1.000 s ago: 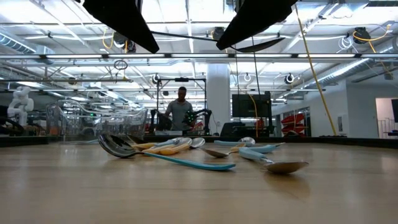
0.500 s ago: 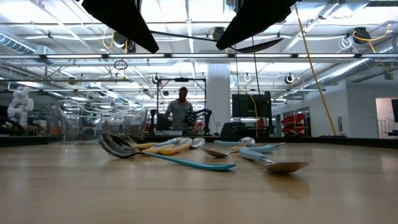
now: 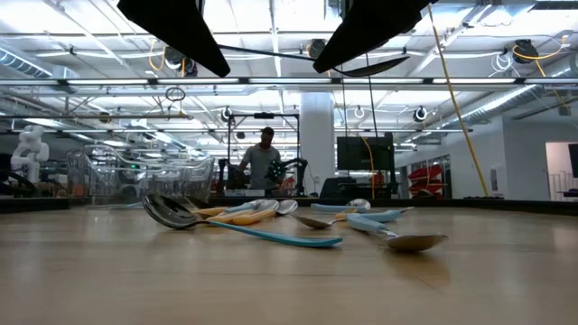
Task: Sort silverware by color (type)
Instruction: Put the blue spoon into the top left transparent bin
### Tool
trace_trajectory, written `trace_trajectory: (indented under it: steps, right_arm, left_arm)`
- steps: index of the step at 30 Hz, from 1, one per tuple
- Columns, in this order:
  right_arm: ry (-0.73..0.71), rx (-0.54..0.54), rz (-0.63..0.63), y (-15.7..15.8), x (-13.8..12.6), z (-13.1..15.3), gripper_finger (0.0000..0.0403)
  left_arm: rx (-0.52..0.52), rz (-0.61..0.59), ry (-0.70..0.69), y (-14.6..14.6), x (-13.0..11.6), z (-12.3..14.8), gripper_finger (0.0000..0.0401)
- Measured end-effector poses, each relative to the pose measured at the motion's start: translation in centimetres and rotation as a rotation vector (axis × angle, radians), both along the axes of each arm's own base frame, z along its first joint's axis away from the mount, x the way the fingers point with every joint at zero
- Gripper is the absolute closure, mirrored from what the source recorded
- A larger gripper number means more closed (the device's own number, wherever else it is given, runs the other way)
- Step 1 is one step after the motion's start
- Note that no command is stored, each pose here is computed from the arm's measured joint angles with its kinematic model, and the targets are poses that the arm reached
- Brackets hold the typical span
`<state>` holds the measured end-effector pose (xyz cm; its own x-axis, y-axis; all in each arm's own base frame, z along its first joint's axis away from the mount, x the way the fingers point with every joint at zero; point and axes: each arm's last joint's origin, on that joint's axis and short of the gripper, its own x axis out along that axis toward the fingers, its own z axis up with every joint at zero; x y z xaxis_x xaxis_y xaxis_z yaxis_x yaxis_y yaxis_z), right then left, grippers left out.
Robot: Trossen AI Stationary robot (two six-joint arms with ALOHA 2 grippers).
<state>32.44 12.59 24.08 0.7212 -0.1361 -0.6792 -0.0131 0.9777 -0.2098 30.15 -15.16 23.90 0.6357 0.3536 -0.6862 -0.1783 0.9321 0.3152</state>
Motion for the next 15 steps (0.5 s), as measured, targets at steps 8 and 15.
trace_trajectory:
  steps: [8, 15]
  right_arm:
    - [-0.001, 0.009, 0.008, 0.06, 0.02, 0.02, 0.0299]
    - [-0.039, 0.013, 0.018, 0.22, 0.33, 0.55, 0.0209]
  left_arm:
    - [0.0, 0.002, 0.0, 0.01, -0.01, -0.01, 0.0321]
    - [-0.004, 0.01, -0.002, 0.04, -0.01, -0.01, 0.0321]
